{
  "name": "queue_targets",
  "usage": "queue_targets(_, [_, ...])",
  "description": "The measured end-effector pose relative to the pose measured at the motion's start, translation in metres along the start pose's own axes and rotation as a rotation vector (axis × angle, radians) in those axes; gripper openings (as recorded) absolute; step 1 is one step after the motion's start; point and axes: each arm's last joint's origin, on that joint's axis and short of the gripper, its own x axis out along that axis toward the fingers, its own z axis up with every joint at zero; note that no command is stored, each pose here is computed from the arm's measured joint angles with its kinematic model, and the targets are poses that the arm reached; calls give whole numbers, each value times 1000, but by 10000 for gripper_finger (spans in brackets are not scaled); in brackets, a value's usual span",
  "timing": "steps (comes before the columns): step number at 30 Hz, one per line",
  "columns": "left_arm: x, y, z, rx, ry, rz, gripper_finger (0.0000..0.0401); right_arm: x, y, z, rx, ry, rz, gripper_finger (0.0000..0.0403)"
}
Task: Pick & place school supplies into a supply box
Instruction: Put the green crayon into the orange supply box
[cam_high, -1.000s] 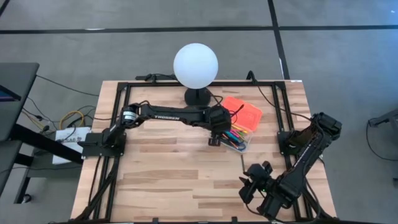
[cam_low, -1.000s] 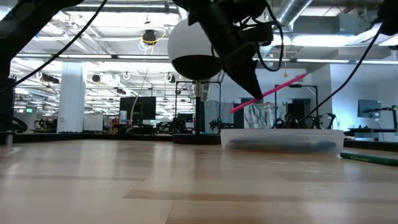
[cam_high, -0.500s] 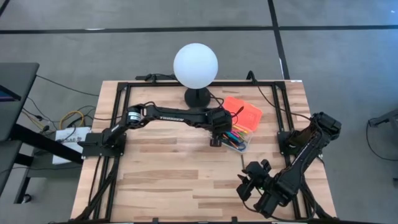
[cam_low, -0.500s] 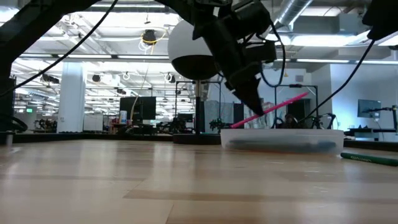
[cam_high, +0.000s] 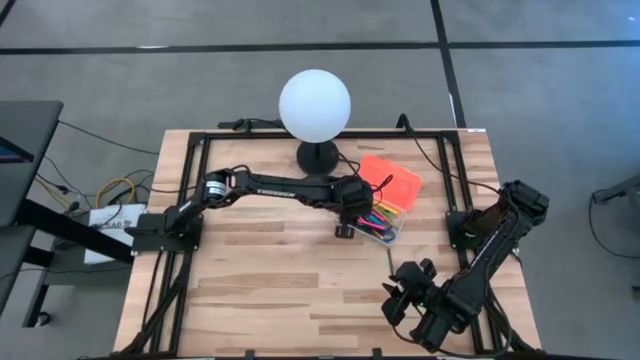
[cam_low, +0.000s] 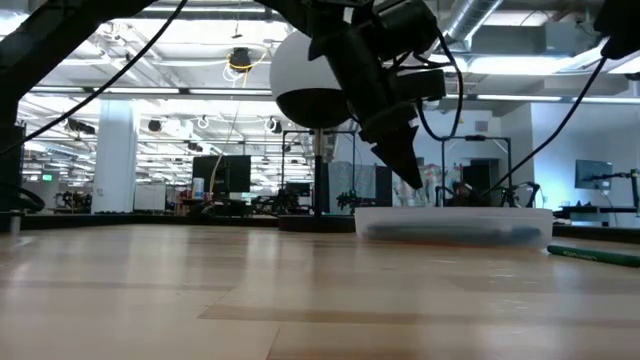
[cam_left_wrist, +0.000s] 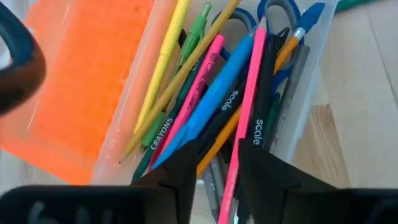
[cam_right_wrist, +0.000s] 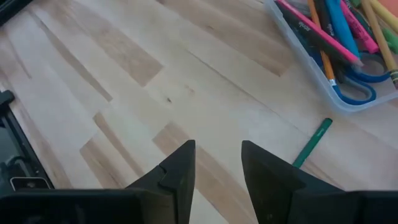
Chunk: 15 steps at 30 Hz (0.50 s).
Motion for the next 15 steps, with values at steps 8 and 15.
queue_targets(8, [-28,2,0,-28,25,-65,141,4,-17,1,194,44,-202,123])
queue_targets(15, [-84,2,1,-57,13,-200,134,23,-21,1,304,215,-410,123])
